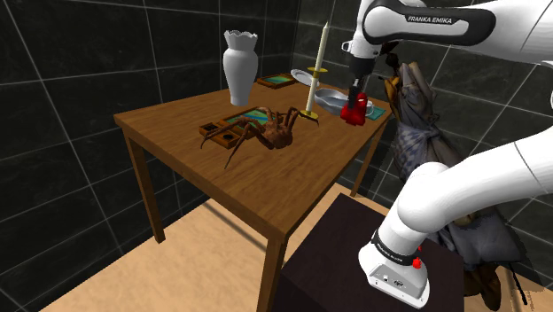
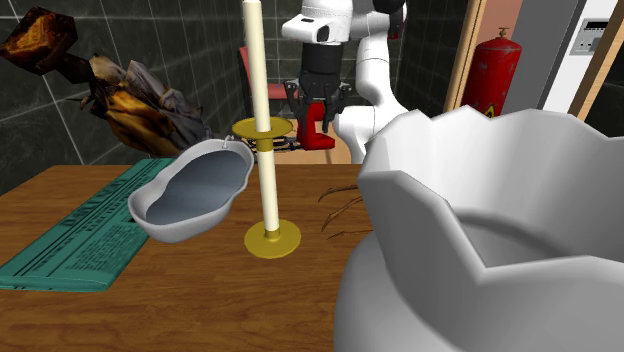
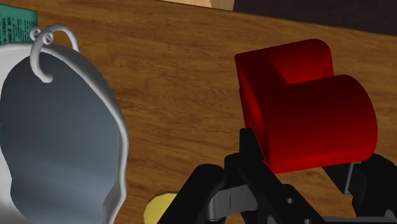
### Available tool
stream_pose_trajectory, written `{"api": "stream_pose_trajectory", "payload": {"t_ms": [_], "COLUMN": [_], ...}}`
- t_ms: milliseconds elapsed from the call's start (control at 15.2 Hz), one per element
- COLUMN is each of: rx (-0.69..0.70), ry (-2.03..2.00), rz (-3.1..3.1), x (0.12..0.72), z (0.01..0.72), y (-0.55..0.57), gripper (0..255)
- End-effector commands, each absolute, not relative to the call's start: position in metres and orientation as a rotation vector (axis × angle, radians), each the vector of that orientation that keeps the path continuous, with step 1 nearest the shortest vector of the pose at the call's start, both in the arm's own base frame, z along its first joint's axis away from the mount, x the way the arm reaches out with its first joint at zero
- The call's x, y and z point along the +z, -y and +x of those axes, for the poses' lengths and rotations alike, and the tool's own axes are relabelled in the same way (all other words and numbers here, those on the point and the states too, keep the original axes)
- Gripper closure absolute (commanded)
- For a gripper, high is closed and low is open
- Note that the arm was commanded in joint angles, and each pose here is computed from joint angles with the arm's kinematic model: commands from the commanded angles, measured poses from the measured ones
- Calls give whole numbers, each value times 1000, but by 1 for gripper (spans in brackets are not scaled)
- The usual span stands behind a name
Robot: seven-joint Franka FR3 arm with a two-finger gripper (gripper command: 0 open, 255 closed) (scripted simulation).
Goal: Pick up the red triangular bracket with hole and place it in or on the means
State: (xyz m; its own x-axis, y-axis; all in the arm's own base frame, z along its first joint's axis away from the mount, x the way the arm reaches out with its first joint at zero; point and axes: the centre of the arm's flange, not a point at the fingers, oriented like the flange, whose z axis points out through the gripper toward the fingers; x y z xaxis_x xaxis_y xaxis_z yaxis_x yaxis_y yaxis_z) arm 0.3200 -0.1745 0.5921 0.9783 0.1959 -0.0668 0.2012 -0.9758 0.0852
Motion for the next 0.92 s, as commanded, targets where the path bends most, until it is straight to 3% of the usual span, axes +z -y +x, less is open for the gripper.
{"api": "stream_pose_trajectory", "payload": {"t_ms": [0, 858], "rx": [-89, -89], "ry": [-305, -305], "rz": [3033, 3033], "x": [603, 671], "z": [320, 320], "y": [174, 174], "gripper": [255, 255]}}
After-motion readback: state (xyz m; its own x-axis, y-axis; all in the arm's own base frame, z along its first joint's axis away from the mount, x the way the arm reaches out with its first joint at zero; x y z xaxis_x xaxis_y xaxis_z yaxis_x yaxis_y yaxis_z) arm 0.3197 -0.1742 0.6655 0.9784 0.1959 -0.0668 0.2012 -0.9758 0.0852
